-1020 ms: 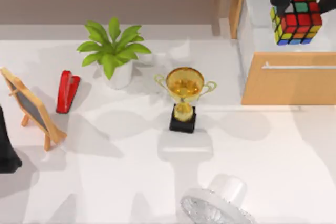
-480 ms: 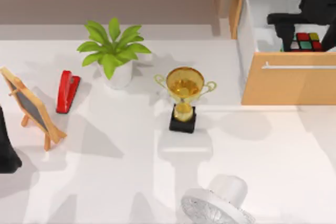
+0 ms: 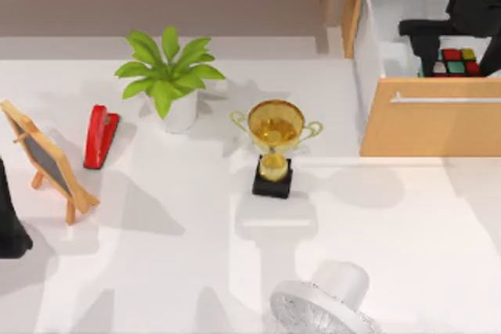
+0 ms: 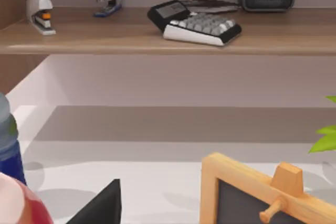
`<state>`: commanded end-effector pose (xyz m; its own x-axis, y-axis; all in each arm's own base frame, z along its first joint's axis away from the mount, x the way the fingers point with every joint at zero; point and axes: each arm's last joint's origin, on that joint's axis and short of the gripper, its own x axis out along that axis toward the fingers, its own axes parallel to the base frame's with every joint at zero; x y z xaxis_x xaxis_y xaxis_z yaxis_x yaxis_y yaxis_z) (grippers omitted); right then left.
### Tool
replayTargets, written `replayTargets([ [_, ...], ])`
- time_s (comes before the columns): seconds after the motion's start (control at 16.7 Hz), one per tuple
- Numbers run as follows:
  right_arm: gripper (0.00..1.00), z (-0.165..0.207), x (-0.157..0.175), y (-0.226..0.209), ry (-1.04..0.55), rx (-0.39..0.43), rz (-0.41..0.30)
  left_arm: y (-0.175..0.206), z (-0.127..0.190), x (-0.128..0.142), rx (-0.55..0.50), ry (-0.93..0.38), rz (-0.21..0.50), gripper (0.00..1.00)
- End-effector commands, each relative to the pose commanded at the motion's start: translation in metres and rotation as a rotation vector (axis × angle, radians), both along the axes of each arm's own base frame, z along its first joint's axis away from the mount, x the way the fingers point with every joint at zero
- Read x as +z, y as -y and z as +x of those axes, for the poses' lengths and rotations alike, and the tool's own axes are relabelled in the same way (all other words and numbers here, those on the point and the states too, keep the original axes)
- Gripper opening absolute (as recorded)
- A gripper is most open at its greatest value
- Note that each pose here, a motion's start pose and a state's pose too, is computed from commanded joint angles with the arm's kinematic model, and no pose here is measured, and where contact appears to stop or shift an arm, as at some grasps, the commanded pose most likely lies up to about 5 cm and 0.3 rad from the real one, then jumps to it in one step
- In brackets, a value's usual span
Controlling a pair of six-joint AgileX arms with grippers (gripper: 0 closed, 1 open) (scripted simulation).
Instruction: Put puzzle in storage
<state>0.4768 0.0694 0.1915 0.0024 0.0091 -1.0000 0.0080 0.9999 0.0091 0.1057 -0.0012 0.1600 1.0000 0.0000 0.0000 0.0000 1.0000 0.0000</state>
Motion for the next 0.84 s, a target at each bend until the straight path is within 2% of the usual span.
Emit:
replayTargets([
  [0.48, 0.98, 0.0, 0.0, 0.0, 0.0, 0.0, 0.0, 0.0, 0.0, 0.0, 0.0, 0.0, 0.0, 1.0],
  [0.84, 1.0, 0.0, 0.0, 0.0, 0.0, 0.0, 0.0, 0.0, 0.0, 0.0, 0.0, 0.0, 0.0, 1.0],
])
